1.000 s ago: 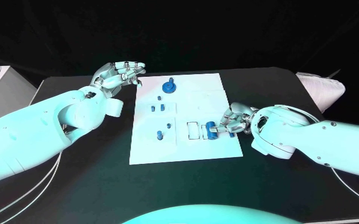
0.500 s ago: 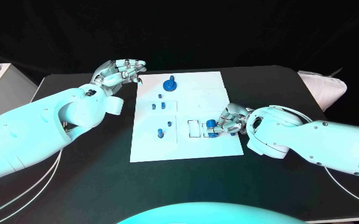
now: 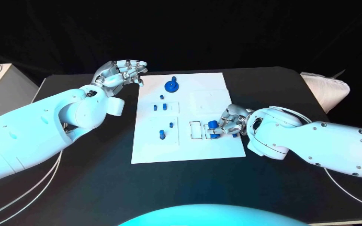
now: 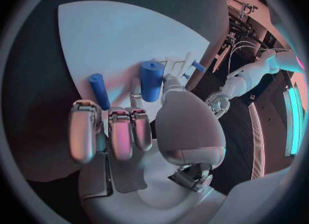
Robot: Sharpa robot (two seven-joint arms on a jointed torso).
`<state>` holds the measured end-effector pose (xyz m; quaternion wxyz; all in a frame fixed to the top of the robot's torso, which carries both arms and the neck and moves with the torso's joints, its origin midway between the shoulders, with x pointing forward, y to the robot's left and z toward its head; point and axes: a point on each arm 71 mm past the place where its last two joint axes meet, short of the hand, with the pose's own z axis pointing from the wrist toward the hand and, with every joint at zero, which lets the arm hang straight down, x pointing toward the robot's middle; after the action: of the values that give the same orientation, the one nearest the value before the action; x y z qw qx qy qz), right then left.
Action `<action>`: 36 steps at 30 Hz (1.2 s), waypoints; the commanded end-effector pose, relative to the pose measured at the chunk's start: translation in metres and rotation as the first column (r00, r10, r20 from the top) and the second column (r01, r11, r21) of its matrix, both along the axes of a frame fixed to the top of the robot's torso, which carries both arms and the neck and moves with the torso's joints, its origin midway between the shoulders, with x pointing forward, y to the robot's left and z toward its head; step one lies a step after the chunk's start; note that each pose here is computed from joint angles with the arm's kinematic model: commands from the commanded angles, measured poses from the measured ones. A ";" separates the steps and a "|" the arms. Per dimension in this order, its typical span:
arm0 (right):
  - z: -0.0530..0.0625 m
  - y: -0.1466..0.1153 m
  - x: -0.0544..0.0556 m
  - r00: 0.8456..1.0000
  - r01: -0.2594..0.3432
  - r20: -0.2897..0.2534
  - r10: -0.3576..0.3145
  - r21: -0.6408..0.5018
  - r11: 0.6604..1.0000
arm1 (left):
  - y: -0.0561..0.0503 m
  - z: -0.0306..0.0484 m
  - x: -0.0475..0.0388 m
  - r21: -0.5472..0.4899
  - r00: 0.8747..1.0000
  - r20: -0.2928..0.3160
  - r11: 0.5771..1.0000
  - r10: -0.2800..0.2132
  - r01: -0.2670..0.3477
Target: Assemble the parts on the task board
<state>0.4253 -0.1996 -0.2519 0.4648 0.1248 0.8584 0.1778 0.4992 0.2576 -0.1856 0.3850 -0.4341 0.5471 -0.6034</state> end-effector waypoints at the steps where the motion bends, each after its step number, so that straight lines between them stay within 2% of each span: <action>1: -0.002 0.000 -0.001 1.000 -0.004 0.003 0.004 -0.007 1.000 | -0.002 0.0010 -0.0007 -0.010 1.000 0.003 1.000 -0.015 0.015; 6: 0.001 -0.001 -0.003 1.000 0.014 0.018 -0.014 0.012 1.000 | -0.001 0.0011 -0.0009 -0.009 1.000 0.002 1.000 -0.013 0.013; 12: 0.006 -0.003 -0.006 0.999 0.038 0.010 -0.039 0.048 0.998 | 0.000 0.0009 -0.0007 -0.008 1.000 0.001 1.000 -0.012 0.012; 19: 0.022 0.000 -0.007 0.999 0.047 0.005 -0.048 0.096 0.994 | 0.000 0.0006 -0.0006 -0.007 1.000 -0.001 1.000 -0.012 0.012; 22: 0.026 0.005 -0.007 0.999 0.038 0.002 -0.039 0.106 0.994 | 0.000 0.0006 -0.0007 -0.008 1.000 -0.001 1.000 -0.014 0.014; 26: 0.026 0.015 -0.005 1.000 0.013 -0.014 -0.011 0.106 0.994 | -0.001 0.0008 -0.0009 -0.008 1.000 0.000 1.000 -0.015 0.015; 36: 0.017 0.037 -0.004 0.998 -0.043 -0.040 0.047 0.093 0.995 | -0.001 0.0011 -0.0012 -0.009 1.000 0.000 1.000 -0.017 0.017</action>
<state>0.4228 -0.1649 -0.2330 0.4478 0.1421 0.8532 0.2264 0.4986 0.2587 -0.1856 0.3842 -0.4348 0.5488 -0.6018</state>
